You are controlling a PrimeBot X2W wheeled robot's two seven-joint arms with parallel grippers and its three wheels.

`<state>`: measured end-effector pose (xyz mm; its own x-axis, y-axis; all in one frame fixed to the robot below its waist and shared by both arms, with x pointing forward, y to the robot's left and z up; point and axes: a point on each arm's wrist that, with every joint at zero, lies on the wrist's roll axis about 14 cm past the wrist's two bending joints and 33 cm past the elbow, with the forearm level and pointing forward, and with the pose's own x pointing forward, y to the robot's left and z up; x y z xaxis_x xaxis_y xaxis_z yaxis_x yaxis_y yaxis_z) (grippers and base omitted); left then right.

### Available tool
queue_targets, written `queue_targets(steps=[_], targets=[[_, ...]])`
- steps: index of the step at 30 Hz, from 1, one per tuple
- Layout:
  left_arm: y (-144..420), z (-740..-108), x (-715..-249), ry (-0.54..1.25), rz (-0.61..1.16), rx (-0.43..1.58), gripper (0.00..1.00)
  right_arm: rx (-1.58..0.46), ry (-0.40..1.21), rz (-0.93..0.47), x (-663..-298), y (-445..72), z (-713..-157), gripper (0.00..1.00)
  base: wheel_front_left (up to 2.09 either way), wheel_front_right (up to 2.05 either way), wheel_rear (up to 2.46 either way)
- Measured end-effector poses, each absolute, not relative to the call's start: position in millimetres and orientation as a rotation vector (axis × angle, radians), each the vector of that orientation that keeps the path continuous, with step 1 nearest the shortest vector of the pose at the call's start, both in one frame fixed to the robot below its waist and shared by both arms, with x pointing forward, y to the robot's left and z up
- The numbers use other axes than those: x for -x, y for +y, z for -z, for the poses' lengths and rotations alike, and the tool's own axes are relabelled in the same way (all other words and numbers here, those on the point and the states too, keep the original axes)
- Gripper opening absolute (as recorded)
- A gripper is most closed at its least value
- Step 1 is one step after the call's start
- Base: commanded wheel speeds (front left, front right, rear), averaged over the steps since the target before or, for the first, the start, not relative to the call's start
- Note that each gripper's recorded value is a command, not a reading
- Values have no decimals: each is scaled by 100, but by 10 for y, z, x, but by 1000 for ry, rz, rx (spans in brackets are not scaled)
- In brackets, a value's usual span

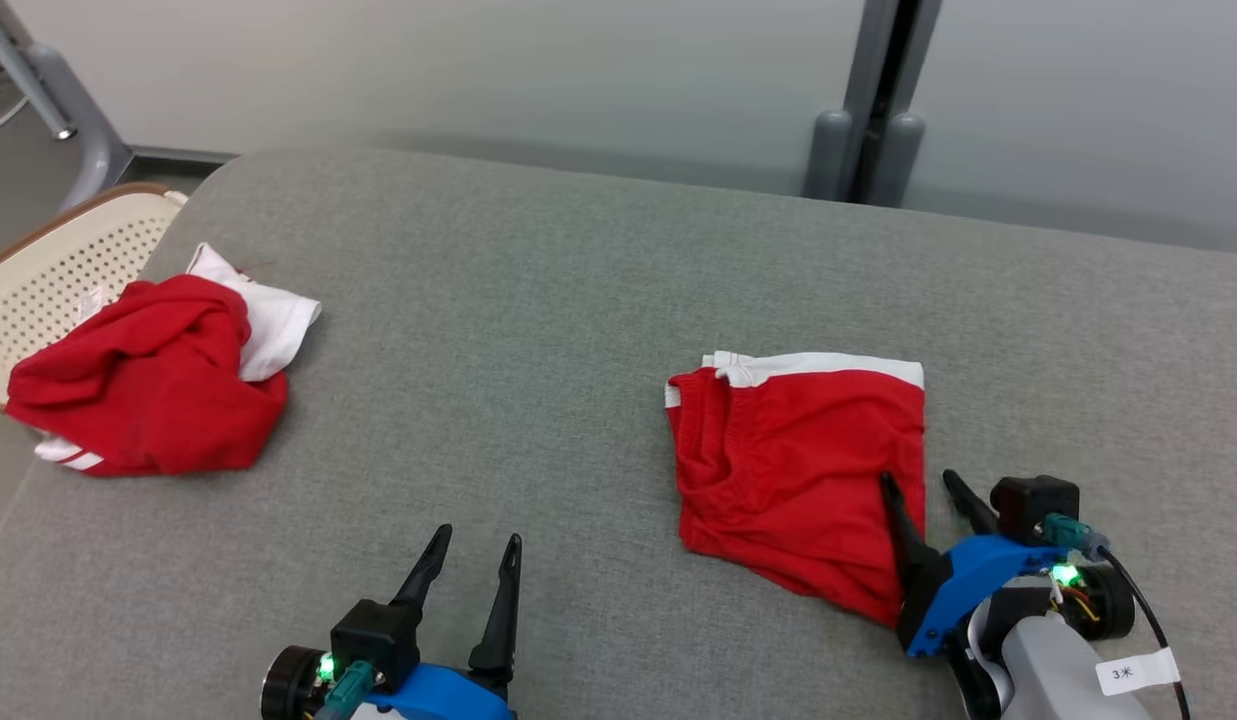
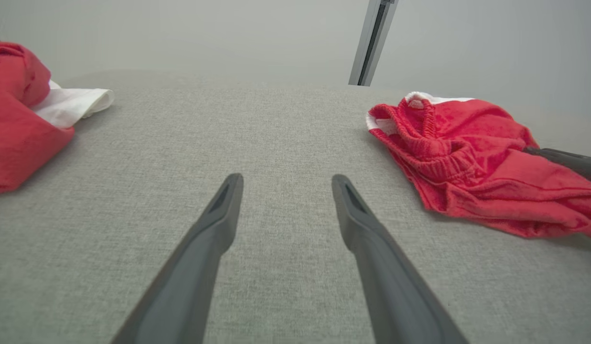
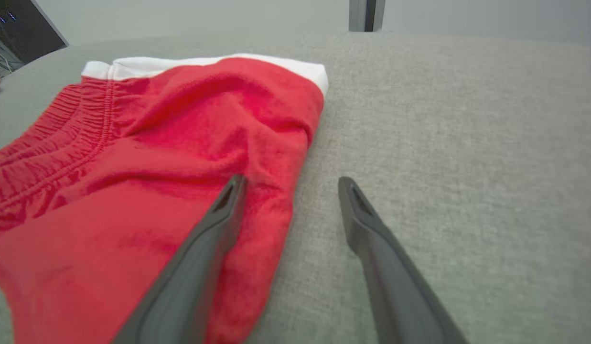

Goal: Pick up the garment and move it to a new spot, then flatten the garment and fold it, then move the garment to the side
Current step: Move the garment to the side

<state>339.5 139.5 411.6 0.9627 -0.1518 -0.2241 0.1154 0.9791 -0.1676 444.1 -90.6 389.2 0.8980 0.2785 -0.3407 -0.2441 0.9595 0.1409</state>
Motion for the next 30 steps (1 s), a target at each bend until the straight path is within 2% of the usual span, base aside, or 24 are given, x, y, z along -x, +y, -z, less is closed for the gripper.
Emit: queue_targets(steps=[2,3,4,5,6,11,15,24,30], targets=[[1459,-4071,-3366,253,115,150,100,-114,426,-273,-4404,-853,-3731,100,0,0,0],[1493,-4054,-3355,258,104,148,100,-112,444,-280,-4388,-827,-3672,96,0,0,0],[1518,-4042,-3348,262,96,147,100,-117,455,-280,-4398,-814,-3645,47,0,0,0],[1535,-4030,-3343,266,91,148,100,-120,460,-281,-4416,-801,-3633,19,0,0,0],[1546,-4021,-3344,269,87,147,100,-119,462,-279,-4429,-805,-3628,0,0,0,0],[1445,-3997,-3402,276,124,142,100,-148,436,-219,-4454,-981,-3703,0,0,0,0],[1178,-3984,-3518,279,212,150,100,-156,402,-115,-4401,-1395,-3758,0,0,0,0],[104,-4006,-3792,275,549,170,100,-155,396,136,-3888,-2350,-3740,0,0,0,0],[-621,-4077,-3716,258,785,164,100,-161,386,286,-3471,-2828,-3785,0,0,0,0]])
